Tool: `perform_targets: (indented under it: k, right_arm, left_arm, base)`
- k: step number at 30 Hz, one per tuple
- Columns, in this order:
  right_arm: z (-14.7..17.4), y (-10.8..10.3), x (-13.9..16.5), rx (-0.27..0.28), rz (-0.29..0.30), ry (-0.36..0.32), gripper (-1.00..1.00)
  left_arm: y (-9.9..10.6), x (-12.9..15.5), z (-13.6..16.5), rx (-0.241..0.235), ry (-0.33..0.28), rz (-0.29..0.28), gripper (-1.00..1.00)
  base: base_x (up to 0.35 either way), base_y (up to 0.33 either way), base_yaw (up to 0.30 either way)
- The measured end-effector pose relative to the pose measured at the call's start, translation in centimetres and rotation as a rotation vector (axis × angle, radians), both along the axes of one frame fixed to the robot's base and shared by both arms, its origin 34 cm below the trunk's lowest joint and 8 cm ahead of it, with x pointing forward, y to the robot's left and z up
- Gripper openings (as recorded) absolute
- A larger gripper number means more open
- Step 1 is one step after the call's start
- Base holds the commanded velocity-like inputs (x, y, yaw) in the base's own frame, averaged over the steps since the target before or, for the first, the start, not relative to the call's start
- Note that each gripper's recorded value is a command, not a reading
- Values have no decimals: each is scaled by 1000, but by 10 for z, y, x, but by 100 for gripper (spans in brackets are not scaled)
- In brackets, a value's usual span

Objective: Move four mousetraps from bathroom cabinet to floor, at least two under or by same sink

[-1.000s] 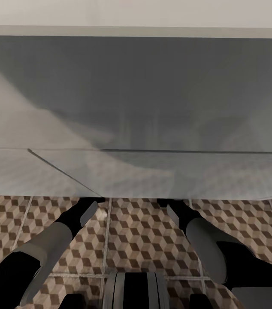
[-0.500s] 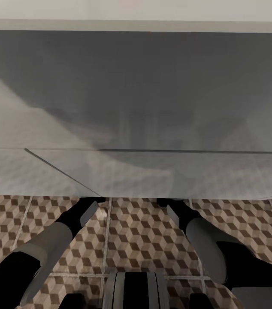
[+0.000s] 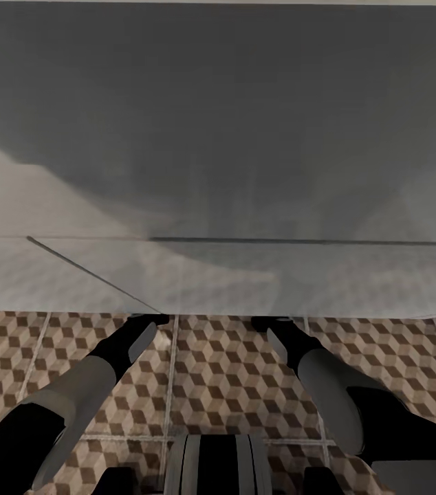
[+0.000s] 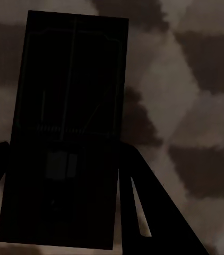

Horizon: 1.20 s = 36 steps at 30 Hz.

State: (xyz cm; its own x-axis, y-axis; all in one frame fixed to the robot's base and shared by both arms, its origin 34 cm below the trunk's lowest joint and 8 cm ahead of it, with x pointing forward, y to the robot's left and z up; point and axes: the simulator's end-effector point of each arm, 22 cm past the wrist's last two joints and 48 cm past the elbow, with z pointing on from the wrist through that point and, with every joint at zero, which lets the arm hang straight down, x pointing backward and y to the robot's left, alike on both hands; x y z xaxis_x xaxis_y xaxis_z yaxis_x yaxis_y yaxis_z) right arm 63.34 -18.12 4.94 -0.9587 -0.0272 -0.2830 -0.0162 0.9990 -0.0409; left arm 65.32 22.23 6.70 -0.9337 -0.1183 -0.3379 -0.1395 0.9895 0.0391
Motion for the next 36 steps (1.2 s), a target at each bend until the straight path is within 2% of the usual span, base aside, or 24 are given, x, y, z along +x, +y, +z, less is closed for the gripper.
perform_targets:
  k: [36]
  right_arm:
    - [0, 5, 1, 21, 10, -2, -100]
  left_arm:
    - [0, 0, 0, 0, -1, 0, -100]
  base:
    - [0, 0, 0]
